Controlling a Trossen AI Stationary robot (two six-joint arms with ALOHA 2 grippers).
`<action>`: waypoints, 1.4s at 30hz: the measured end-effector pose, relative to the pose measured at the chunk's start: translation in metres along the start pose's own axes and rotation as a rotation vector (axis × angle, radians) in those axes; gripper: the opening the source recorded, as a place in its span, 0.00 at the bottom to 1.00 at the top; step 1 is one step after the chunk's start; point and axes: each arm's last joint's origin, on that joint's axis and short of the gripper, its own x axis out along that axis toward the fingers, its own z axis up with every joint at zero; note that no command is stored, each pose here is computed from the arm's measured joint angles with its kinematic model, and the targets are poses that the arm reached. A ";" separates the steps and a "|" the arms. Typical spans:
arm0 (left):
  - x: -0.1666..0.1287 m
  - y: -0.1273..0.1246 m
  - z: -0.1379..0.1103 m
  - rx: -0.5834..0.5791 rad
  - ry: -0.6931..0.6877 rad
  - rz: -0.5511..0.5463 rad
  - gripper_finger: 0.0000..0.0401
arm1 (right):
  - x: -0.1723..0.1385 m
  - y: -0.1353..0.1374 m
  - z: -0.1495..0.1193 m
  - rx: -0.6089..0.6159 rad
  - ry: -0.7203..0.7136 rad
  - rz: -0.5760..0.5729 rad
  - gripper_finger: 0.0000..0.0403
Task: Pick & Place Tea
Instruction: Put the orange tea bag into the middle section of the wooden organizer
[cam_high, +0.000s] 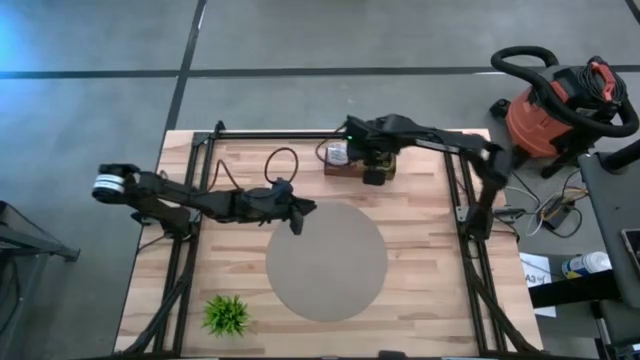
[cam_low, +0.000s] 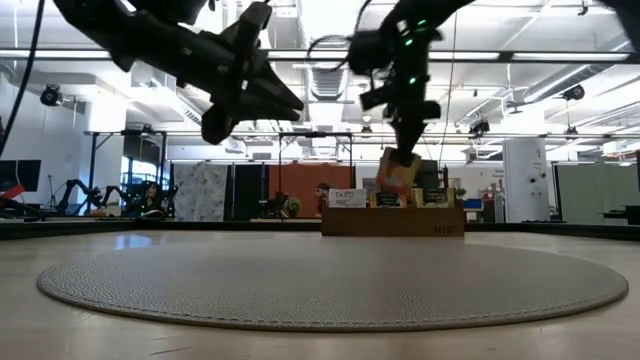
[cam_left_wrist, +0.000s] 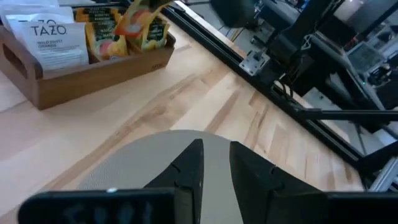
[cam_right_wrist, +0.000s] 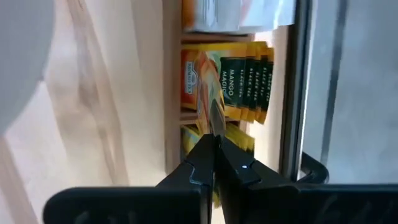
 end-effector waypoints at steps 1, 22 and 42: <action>-0.001 0.000 0.000 -0.005 0.000 -0.002 0.18 | 0.005 -0.002 0.005 -0.021 0.032 0.011 0.02; -0.007 -0.007 -0.009 0.007 0.025 -0.034 0.18 | 0.038 -0.019 0.048 -0.134 0.195 0.056 0.02; -0.007 -0.007 -0.009 0.008 0.021 -0.029 0.18 | 0.045 -0.017 0.039 -0.150 0.276 0.062 0.02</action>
